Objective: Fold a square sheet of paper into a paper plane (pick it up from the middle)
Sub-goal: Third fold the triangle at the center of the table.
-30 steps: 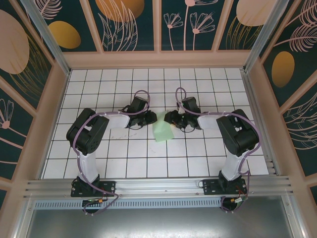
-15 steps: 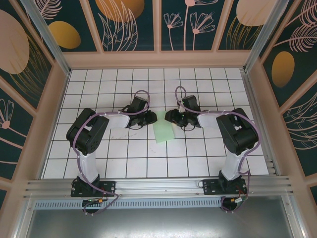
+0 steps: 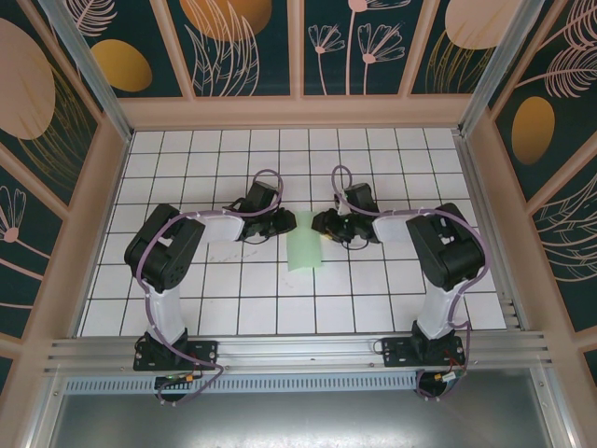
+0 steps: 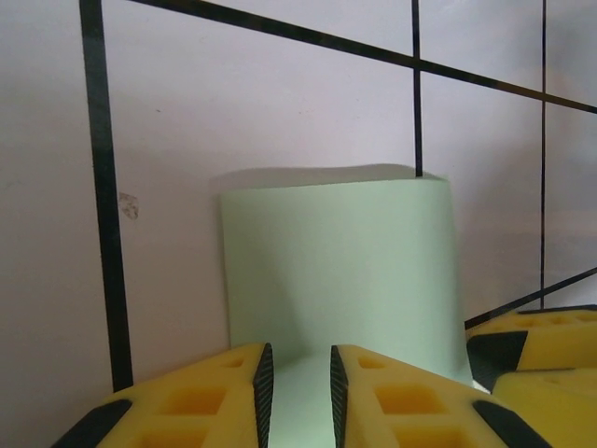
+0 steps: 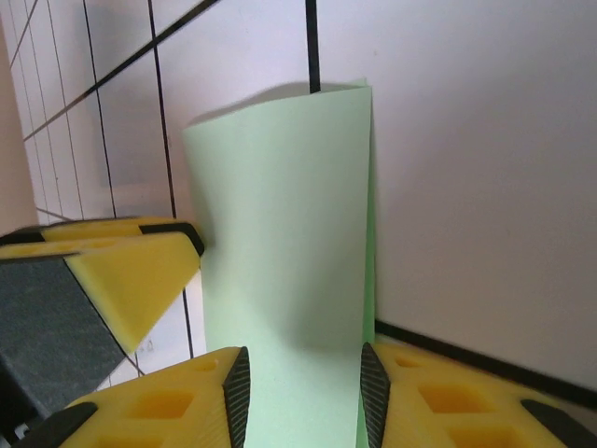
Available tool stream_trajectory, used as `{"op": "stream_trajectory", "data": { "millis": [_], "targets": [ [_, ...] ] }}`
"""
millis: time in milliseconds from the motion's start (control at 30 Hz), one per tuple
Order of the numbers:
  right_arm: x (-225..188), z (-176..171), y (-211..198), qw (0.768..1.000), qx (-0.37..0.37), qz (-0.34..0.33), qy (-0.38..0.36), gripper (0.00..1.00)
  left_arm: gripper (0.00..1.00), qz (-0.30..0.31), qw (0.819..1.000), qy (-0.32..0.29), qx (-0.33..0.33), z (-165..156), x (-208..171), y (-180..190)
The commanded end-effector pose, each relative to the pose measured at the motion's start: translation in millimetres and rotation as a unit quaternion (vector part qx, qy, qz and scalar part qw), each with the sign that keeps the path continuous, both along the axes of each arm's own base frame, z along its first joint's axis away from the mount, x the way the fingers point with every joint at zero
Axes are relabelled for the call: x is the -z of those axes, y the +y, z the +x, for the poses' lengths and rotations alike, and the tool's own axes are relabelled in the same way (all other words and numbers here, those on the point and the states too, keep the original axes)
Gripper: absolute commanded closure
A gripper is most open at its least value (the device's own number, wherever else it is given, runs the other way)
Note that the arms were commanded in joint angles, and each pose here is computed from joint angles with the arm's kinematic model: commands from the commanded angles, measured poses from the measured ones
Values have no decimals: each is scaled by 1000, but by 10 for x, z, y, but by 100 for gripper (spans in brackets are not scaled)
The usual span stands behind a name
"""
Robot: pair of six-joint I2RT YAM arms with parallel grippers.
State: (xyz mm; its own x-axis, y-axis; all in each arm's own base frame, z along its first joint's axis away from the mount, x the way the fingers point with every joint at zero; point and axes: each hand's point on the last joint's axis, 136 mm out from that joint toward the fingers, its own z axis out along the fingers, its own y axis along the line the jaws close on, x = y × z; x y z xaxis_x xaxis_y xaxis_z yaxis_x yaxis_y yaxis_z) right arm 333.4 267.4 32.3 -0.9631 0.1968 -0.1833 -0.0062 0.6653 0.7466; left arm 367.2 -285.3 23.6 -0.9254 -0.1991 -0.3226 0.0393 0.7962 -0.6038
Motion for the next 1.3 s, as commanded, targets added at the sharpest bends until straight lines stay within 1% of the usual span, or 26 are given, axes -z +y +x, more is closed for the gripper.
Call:
{"op": "stream_trajectory", "data": {
  "millis": [0,67,233,367,500,567,600,633,733,800,867,933,1033,1167,1267],
  "targets": [
    [-50,-105,-25,1000,9,15,19,60,72,-5,1000,-14,15,-11,-126,6],
    [-59,-124,-30,999,16,22,25,59,72,-6,1000,-13,15,-11,-130,6],
    [-165,-205,68,997,15,75,30,58,72,-7,1000,-10,11,-25,-110,12],
    [-181,-183,93,997,16,75,26,59,72,-10,1000,-9,12,-32,-107,7],
    [-91,-138,109,998,12,57,33,67,68,-28,999,-24,26,-35,-257,-51],
    [-21,-128,112,998,8,49,41,73,63,-35,998,-46,30,-28,-431,-47],
    [0,-128,117,998,7,47,43,75,58,-36,997,-59,31,-42,-533,-25],
    [25,-130,111,998,8,45,45,79,55,-33,997,-69,32,-88,-599,21],
    [59,-135,93,998,17,40,55,85,49,-43,992,-113,41,-234,-892,112],
    [31,-146,110,997,19,48,54,86,47,-50,987,-138,61,-398,-1011,129],
    [-4,-152,119,997,24,53,53,87,47,-38,982,-162,87,-603,-1058,113],
    [-10,-159,111,997,30,50,59,91,45,0,975,-190,118,-831,-1034,78],
    [-13,-171,92,996,39,45,64,91,44,57,964,-209,157,-1101,-873,26],
    [-9,-198,99,996,38,47,68,91,44,112,944,-227,212,-1364,-683,-158],
    [4,-209,104,996,38,45,71,91,41,145,930,-235,241,-1449,-581,-328]
  ]
}}
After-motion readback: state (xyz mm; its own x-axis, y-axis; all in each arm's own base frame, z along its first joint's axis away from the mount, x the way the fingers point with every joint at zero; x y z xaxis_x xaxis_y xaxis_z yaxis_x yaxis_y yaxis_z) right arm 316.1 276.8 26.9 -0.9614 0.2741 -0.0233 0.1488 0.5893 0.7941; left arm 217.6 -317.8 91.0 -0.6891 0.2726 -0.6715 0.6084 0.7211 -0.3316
